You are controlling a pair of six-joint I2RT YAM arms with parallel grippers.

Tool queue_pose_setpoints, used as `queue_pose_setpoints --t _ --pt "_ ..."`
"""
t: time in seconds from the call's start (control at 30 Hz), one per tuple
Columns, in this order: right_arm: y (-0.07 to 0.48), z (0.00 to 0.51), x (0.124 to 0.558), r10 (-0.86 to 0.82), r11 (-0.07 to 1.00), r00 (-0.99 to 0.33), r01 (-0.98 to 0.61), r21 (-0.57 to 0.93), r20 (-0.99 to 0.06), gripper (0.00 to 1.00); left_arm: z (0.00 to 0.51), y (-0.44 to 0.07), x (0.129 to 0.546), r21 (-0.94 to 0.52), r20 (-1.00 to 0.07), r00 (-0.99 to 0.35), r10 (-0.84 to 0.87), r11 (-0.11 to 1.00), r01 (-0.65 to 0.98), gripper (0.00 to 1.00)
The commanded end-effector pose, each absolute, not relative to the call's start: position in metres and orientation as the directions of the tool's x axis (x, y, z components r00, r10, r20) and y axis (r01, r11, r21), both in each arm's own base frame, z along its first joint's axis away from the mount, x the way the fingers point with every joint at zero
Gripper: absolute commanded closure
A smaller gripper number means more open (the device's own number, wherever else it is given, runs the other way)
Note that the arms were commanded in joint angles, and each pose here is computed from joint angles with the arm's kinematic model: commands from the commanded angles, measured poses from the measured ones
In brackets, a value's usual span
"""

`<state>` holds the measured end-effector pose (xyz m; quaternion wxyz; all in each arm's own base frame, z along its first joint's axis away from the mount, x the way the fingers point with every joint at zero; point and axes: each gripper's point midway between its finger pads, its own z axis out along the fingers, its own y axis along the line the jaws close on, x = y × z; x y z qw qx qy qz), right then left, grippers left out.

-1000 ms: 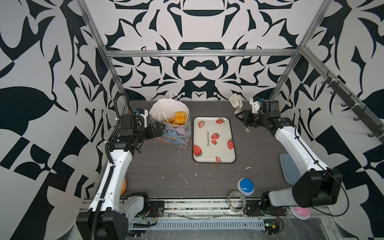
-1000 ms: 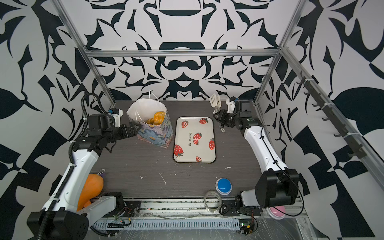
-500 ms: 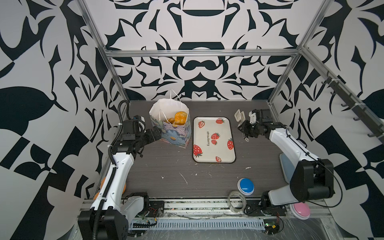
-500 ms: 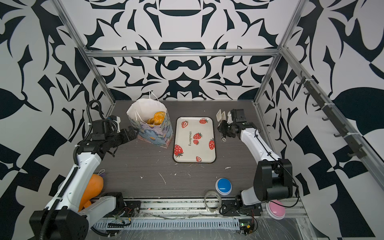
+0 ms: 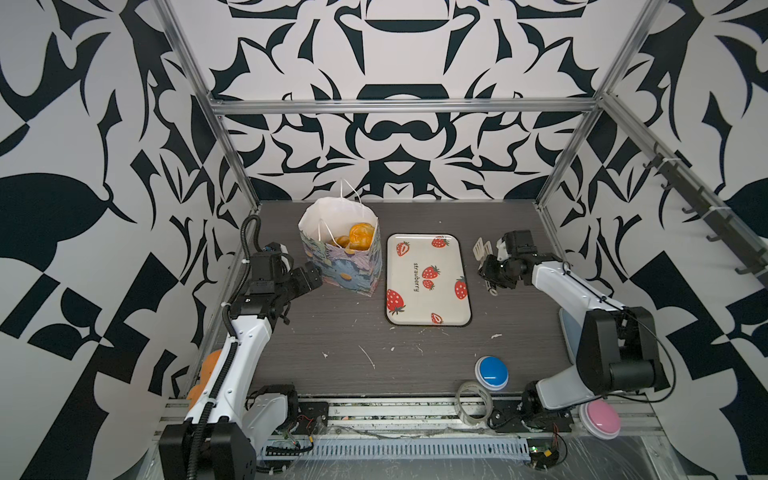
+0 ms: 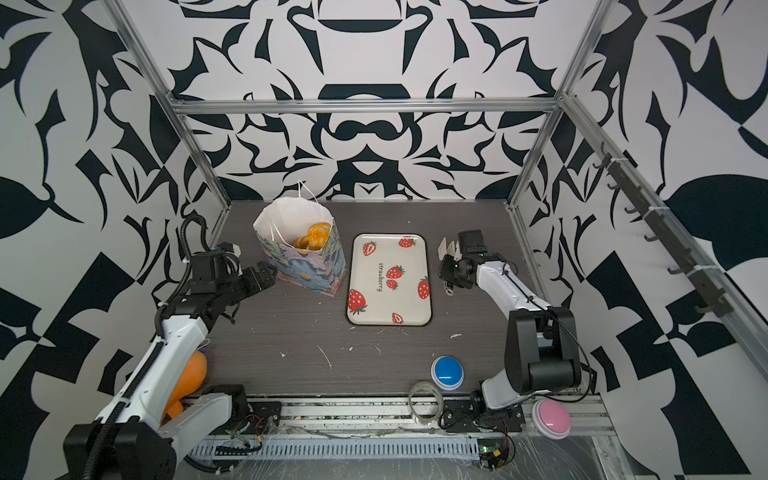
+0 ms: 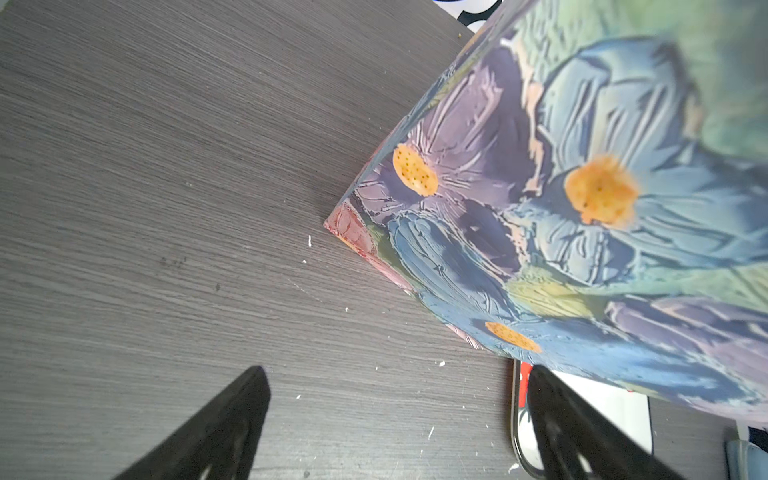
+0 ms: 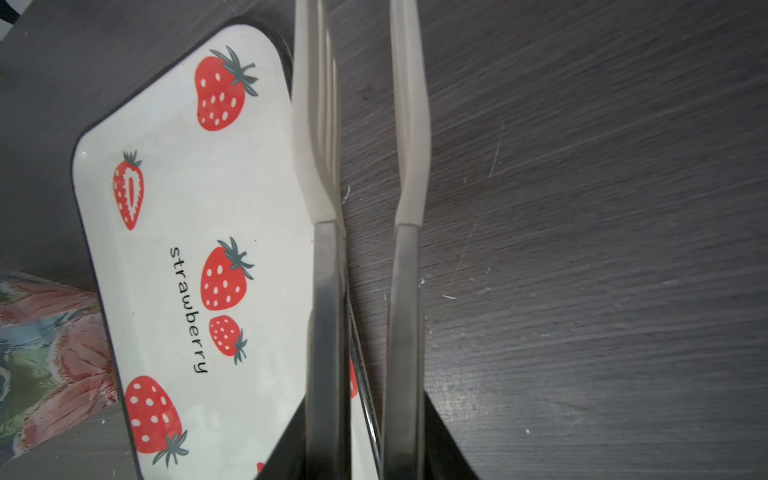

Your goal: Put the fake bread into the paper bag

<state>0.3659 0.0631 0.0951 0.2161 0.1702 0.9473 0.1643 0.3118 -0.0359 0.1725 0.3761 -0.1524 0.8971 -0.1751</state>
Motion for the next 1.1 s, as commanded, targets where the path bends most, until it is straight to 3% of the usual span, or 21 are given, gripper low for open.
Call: queue_pose_setpoints --t 0.0,0.37,1.07 --pt "0.060 0.103 0.378 0.383 0.897 -0.826 0.226 0.379 -0.413 0.65 0.174 -0.032 0.315 -0.407 -0.661 -0.642 -0.390 0.904 -0.131 0.01" --pt "0.052 0.086 0.379 0.380 0.908 -0.839 0.257 0.330 -0.390 0.65 0.180 -0.029 0.311 -0.298 -0.784 -0.556 -0.274 0.953 -0.050 0.01" --pt "0.038 0.039 0.383 0.354 0.932 -0.889 0.308 0.193 -0.289 0.64 0.172 -0.036 0.324 -0.261 -0.827 -0.524 -0.205 0.965 0.034 0.01"
